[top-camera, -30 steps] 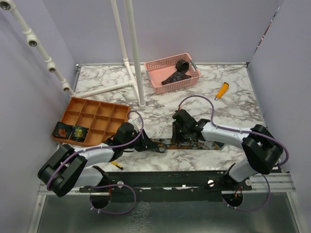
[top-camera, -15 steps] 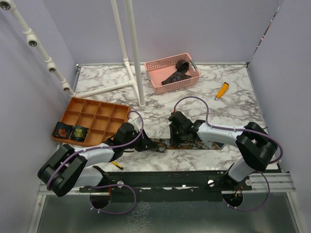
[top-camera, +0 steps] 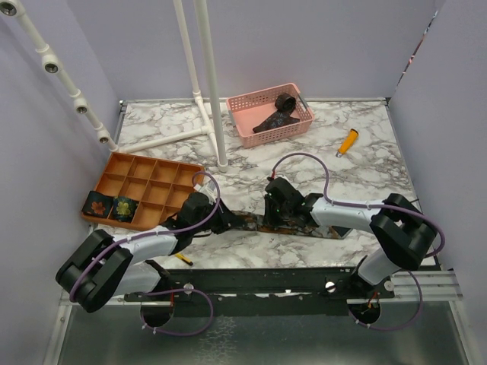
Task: Roll the ties
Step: Roll the tie at the center of the board.
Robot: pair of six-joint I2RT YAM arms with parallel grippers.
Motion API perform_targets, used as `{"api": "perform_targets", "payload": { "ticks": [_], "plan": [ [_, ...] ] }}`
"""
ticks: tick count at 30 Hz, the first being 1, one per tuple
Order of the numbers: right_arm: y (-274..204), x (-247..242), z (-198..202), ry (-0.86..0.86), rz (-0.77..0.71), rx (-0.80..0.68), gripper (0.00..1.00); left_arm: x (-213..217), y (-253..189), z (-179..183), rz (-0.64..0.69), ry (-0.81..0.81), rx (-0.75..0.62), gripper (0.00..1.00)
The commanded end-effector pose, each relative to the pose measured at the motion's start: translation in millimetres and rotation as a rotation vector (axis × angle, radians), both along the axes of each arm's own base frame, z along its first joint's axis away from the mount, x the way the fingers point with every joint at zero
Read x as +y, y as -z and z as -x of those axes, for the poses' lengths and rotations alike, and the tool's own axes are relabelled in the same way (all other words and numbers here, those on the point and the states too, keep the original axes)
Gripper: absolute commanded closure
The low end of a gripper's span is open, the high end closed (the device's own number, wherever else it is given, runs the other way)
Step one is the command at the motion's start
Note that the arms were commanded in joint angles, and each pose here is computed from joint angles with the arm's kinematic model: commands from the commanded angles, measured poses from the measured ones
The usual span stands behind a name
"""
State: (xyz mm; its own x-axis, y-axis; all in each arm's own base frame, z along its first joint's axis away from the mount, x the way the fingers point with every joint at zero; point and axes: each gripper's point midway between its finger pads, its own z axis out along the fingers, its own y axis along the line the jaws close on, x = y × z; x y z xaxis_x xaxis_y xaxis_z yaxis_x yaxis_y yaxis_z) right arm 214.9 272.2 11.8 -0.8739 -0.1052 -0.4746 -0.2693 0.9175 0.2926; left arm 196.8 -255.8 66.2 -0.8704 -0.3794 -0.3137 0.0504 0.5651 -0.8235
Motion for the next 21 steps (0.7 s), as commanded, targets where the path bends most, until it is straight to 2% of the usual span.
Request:
{"api": "perform_targets", "payload": {
  "ticks": [1,6,12,18,21],
  "plan": [
    [63.1,-62.9,61.2,-0.038,0.274,0.226,0.81,11.8,22.3,-15.9,-0.123,-0.071,0.020,1.00],
    [62.1,-62.2,61.1,-0.037,0.278,0.223,0.81,25.6,30.2,-26.8,-0.322,-0.061,0.021,1.00],
    [50.7,-52.0,57.8,-0.034,0.243,0.207,0.80,49.5,19.9,-40.1,-0.540,-0.088,0.001,1.00],
    [16.8,-34.5,40.5,-0.014,0.172,0.130,0.70,71.6,20.4,-38.6,-0.774,-0.078,0.013,1.00],
    [2.1,-30.1,35.9,-0.001,0.140,0.103,0.66,76.5,20.7,-36.7,-0.849,-0.075,0.004,1.00]
  ]
}}
